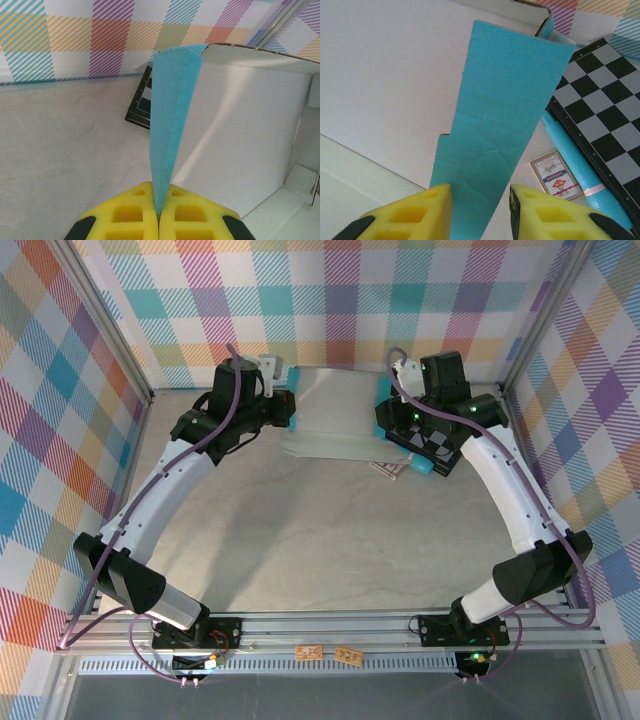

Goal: Fold the paper box

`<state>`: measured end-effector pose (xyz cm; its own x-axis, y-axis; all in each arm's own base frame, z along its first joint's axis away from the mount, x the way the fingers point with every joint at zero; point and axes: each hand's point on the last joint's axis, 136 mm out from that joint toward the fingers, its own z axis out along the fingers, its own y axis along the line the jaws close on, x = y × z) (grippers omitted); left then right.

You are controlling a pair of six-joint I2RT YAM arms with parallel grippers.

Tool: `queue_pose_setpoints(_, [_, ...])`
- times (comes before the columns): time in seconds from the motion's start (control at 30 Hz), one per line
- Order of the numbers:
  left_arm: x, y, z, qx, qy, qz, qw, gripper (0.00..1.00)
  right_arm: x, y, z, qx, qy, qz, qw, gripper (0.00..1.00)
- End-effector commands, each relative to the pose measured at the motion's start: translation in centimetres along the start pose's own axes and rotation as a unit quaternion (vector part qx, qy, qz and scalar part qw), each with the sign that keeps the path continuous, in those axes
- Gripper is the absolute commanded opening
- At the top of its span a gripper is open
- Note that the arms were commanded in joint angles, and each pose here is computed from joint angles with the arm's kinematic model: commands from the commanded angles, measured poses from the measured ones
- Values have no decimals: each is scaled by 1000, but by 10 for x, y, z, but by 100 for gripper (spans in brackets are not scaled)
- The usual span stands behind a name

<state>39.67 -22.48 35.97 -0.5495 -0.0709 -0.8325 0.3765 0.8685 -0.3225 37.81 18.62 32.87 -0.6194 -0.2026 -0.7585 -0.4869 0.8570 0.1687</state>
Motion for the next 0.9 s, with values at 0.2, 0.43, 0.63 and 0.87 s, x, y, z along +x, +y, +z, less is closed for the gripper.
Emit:
queue_pose_setpoints(0.2, [-23,-19,-27,34,-42,4,999,0,-2,-12,1,-8,-15,57,998,49])
queue_pose_setpoints(0.43, [-22,-20,-27,35,-41,3,999,0,-4,0,0,-95,-19,88,991,51])
queue_pose_setpoints(0.63, [-23,-20,-27,36,-42,2,998,0,-11,22,0,-181,-22,94,979,50])
queue_pose_setpoints(0.87, [-20,-21,-26,38,-38,2,999,0,-20,22,4,-186,-22,93,978,49])
